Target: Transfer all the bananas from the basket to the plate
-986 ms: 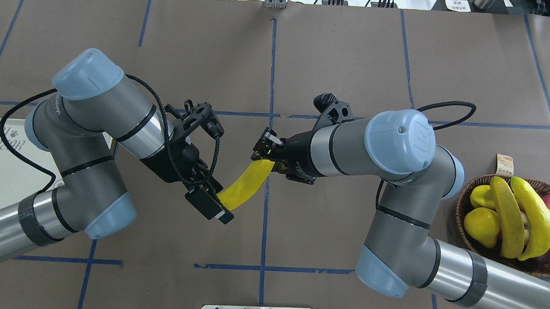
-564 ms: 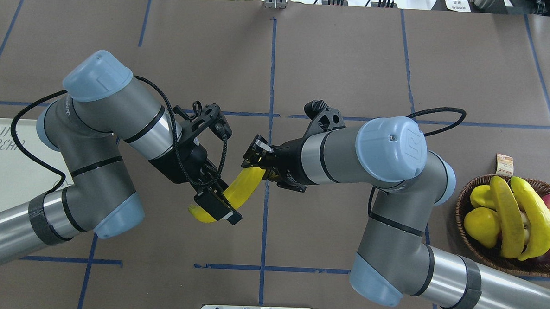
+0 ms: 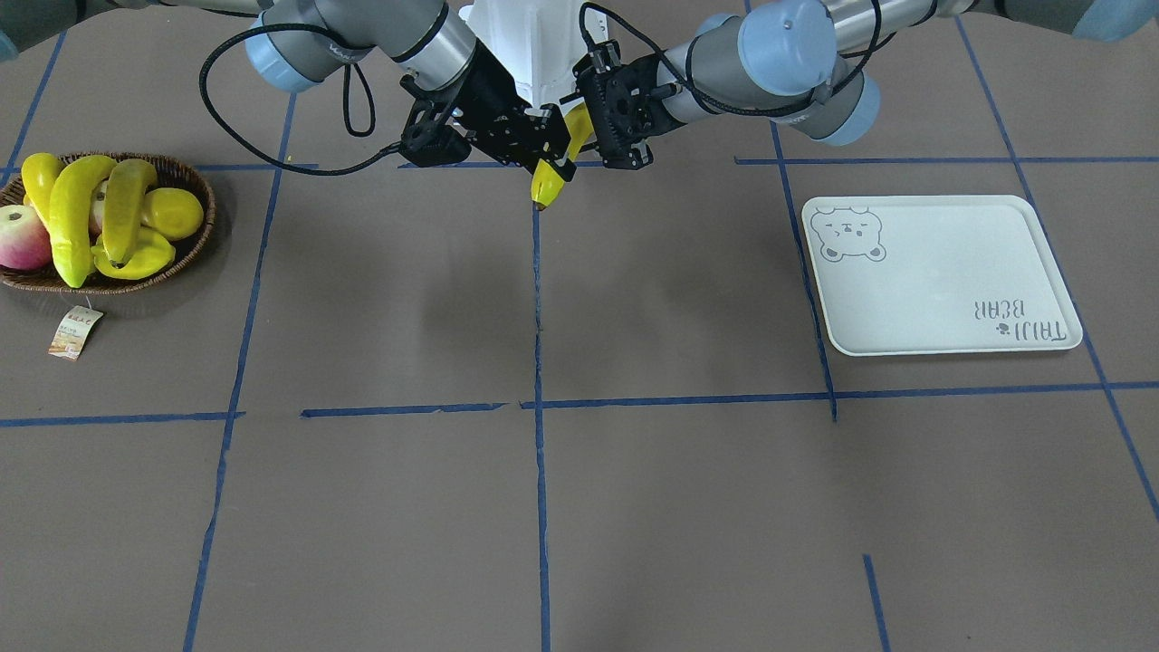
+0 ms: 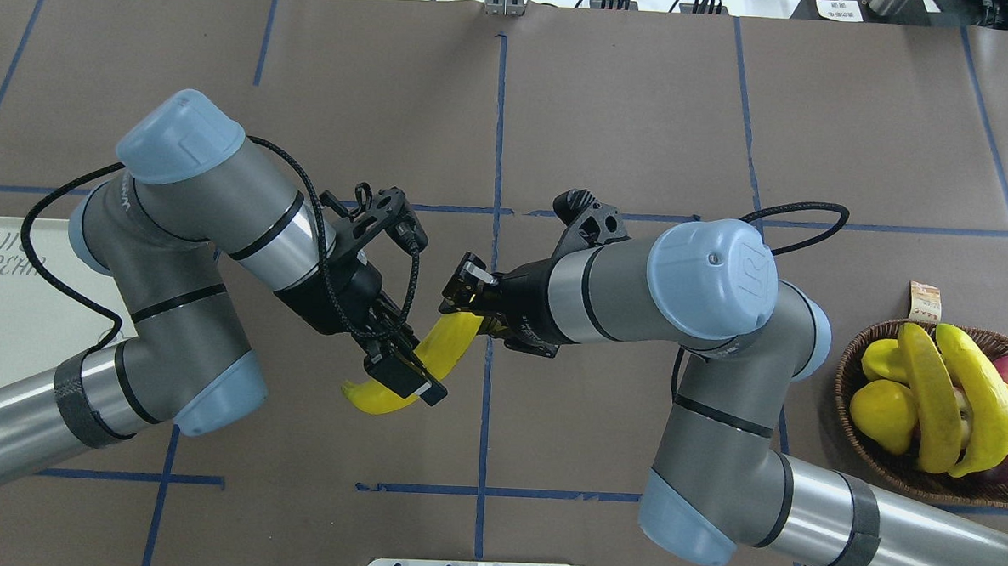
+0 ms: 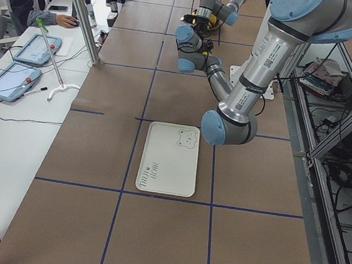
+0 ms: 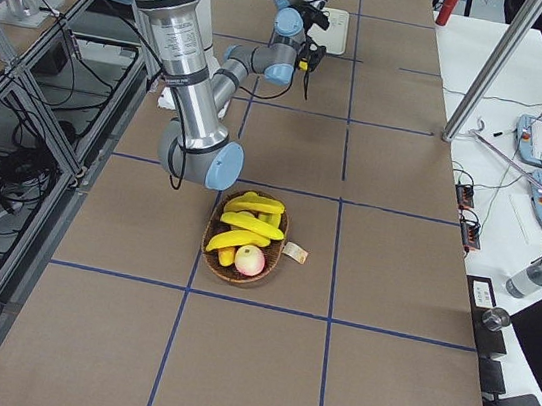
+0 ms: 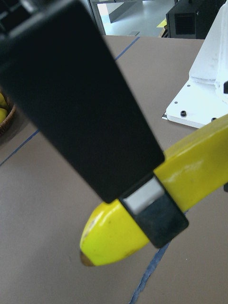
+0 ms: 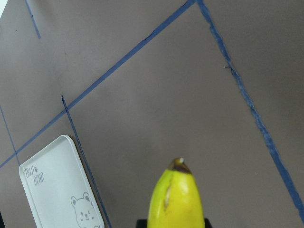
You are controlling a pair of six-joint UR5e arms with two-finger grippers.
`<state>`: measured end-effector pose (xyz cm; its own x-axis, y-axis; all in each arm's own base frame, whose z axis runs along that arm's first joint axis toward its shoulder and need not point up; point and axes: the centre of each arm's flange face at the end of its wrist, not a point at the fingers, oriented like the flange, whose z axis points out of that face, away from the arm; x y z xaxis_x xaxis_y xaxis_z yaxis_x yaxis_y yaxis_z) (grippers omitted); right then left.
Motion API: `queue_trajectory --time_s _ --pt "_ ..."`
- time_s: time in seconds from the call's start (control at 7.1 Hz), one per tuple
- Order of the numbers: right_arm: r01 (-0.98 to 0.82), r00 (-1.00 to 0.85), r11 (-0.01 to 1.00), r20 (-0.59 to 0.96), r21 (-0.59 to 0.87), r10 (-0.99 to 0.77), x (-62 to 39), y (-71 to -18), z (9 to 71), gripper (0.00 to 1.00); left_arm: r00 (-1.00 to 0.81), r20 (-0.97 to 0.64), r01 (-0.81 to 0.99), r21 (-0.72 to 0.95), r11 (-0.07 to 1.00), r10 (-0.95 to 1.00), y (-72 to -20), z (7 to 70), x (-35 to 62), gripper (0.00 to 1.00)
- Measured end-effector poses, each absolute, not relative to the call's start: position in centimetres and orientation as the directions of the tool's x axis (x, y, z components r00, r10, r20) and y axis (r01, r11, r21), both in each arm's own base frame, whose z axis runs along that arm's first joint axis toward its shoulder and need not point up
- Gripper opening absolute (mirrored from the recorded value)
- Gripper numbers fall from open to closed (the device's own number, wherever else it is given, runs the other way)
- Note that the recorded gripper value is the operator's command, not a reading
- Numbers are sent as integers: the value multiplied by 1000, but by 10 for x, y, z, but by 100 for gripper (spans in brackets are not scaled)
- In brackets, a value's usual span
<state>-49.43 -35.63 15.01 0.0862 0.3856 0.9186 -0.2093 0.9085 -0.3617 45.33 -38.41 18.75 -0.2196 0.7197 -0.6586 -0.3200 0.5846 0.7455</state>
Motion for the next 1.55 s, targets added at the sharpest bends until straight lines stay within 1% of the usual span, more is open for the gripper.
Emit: queue_trajectory --time_s 0.14,0.28,0.56,0.99,1.27,1.55 --pt "-209 86 909 919 -361 385 -494 -356 150 63 -219 -659 -320 745 585 719 -384 188 453 18" --pt "-210 86 909 919 -360 384 -494 -357 150 100 -217 -660 -321 744 586 719 -385 188 453 5" --pt "-238 67 905 924 -352 377 -492 -361 144 100 -211 -673 -323 732 600 709 -385 188 452 4" --pt "-264 44 902 930 -342 366 -478 -373 136 100 -185 -703 -322 703 634 687 -392 191 445 4" --pt "-267 55 899 926 -347 374 -464 -382 145 100 -96 -770 -287 628 724 630 -426 200 410 5" --pt "-283 113 883 901 -374 418 -449 -400 163 100 29 -850 -237 505 830 525 -460 241 358 5"
